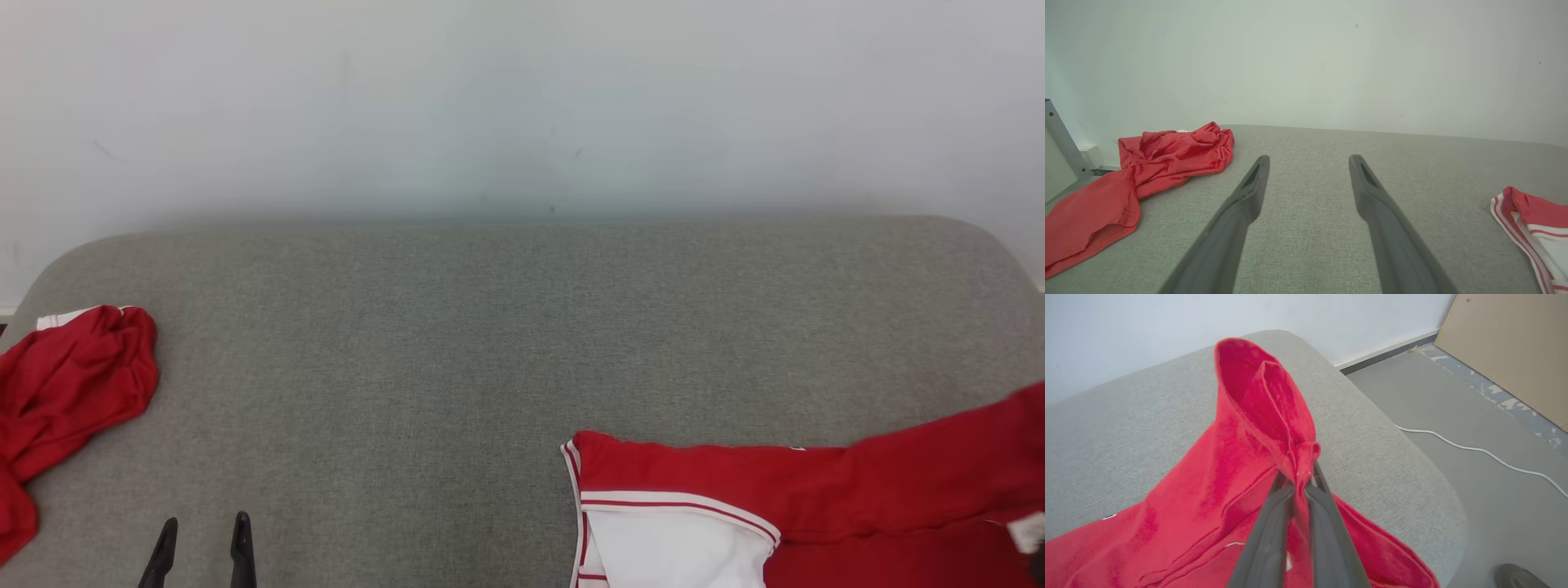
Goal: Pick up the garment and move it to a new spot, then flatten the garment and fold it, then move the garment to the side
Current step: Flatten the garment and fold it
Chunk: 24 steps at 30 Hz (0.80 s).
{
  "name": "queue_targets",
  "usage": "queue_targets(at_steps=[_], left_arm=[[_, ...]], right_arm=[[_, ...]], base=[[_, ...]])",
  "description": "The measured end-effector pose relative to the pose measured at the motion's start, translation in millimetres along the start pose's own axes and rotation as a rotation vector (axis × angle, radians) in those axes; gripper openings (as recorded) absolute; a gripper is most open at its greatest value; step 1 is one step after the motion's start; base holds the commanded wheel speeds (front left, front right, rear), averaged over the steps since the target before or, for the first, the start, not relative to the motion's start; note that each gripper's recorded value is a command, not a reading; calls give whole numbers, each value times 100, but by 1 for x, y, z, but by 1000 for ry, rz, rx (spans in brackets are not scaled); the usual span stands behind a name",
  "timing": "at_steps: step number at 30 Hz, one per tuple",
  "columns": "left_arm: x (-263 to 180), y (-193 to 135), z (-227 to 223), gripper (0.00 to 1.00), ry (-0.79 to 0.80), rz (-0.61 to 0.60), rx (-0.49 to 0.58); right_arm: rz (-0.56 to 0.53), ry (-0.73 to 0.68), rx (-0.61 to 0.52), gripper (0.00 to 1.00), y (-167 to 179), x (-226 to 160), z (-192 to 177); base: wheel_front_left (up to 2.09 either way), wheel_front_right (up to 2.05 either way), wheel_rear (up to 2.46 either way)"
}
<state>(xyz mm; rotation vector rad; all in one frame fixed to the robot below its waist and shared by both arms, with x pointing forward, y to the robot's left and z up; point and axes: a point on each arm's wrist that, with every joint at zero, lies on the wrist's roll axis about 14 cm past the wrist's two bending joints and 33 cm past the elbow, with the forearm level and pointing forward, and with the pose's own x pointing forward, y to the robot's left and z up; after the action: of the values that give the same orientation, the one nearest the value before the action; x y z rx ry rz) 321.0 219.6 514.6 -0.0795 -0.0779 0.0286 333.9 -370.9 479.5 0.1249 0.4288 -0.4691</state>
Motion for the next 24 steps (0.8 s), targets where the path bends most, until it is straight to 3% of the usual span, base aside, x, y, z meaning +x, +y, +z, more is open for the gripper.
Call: queue_targets(at_steps=[6, 7, 9, 15, 19, 24], left_arm=[[3, -8, -2, 100, 1, -23, -10], [3, -10, -2, 100, 2, -25, -15], [3, -10, -2, 100, 0, -26, -21], [-1, -4, -3, 100, 2, -7, -26], [-5, 0, -4, 100, 8, 5, -26], [-10, 6, -3, 100, 8, 29, -26]], right_arm=[[262, 9, 6, 0, 86, -20, 0], [375, 35, -11, 0, 123, -31, -9], [495, 69, -21, 0, 161, -46, -20], [796, 180, -35, 0, 248, -90, -57], [892, 235, -67, 0, 278, -105, -80], [930, 238, -80, 0, 296, -104, -90]], base=[[0, 0, 0], [0, 0, 0], [0, 0, 0], [0, 0, 0], [0, 0, 0], [0, 0, 0]])
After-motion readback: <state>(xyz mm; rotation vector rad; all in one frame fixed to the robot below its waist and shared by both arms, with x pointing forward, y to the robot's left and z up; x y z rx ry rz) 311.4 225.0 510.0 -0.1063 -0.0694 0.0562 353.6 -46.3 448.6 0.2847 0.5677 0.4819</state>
